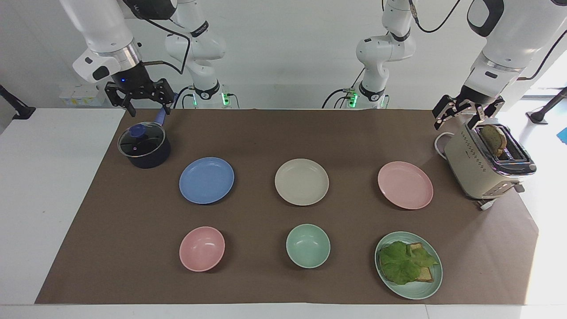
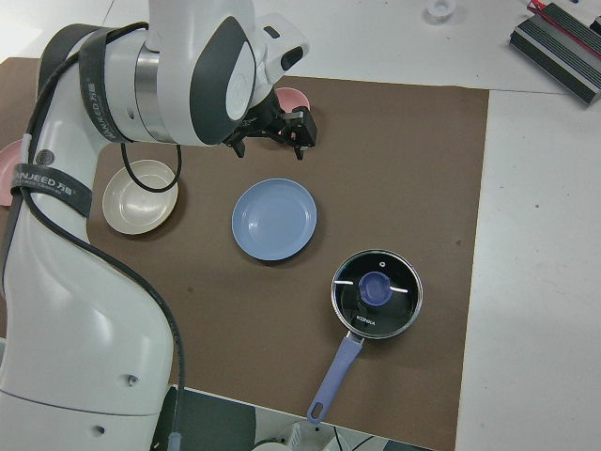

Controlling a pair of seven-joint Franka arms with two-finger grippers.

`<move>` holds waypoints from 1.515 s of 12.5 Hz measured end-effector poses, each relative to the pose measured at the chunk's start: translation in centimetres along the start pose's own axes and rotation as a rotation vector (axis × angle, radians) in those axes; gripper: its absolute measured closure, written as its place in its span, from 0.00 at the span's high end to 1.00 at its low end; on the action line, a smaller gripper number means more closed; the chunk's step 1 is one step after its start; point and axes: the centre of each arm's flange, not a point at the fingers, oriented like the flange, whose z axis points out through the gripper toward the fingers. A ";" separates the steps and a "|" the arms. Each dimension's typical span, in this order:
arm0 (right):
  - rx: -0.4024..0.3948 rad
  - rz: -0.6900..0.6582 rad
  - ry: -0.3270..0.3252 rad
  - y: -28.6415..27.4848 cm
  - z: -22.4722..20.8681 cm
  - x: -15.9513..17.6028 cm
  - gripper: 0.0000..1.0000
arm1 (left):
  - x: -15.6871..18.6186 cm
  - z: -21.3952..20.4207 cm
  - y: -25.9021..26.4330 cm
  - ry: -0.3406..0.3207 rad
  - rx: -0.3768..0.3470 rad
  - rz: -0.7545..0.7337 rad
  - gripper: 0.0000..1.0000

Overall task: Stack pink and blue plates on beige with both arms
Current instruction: 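Reach the left gripper to the rim of the pink plate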

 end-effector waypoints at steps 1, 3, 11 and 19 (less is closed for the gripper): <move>0.000 0.000 0.000 0.0 0.0 0.0 1.00 | 0.0 0.0 0.0 0.000 0.000 0.000 1.00; 0.000 0.000 0.000 0.0 0.0 0.0 1.00 | 0.0 0.0 0.0 0.000 0.000 0.000 1.00; 0.000 0.000 0.000 0.0 0.0 0.0 1.00 | 0.0 7.5 0.3 -0.067 0.000 0.006 1.00; 0.000 0.000 0.000 0.0 0.0 0.0 1.00 | 1.6 22.3 -0.3 -0.081 -0.019 -0.004 1.00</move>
